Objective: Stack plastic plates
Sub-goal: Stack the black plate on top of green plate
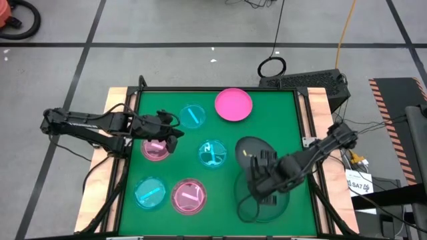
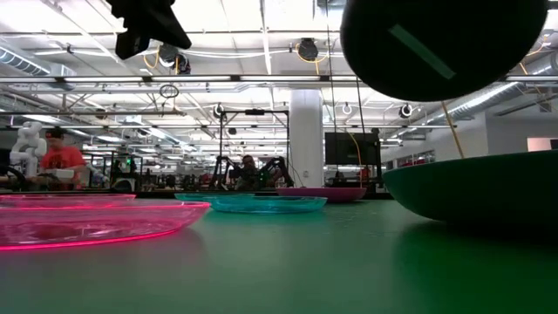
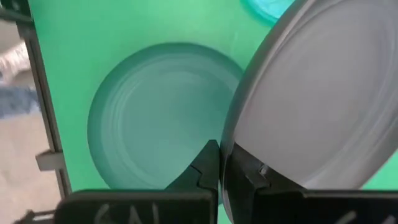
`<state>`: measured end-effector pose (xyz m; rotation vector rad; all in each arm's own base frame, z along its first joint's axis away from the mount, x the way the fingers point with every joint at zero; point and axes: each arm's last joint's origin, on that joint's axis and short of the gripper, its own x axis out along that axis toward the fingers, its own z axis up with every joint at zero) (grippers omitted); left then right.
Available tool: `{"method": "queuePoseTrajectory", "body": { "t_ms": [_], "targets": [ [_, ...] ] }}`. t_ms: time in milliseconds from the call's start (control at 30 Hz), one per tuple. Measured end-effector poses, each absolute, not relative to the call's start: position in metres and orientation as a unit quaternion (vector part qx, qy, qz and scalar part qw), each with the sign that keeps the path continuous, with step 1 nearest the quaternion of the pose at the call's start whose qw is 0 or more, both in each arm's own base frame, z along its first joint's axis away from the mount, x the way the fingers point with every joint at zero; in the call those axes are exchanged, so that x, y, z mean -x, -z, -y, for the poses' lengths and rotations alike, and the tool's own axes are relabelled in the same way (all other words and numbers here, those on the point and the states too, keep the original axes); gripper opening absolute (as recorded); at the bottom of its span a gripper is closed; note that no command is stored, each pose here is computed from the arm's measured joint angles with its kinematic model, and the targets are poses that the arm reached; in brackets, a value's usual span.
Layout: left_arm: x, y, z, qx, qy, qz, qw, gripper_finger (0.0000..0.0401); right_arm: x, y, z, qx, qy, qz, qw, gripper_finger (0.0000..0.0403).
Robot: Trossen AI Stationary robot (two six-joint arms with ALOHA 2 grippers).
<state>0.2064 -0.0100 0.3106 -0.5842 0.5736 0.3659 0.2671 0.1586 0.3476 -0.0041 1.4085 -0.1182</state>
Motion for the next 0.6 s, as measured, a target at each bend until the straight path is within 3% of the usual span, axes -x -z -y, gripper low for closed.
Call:
{"method": "queuePoseTrajectory", "body": {
  "t_ms": [600],
  "targets": [
    [-0.205,-0.309,0.014,0.276,-0.169,-0.288,0.901,0.0001,-0.223,-0.329,-0.228,0.182,-0.1,-0.665,0.717,0.0006]
  ]
}}
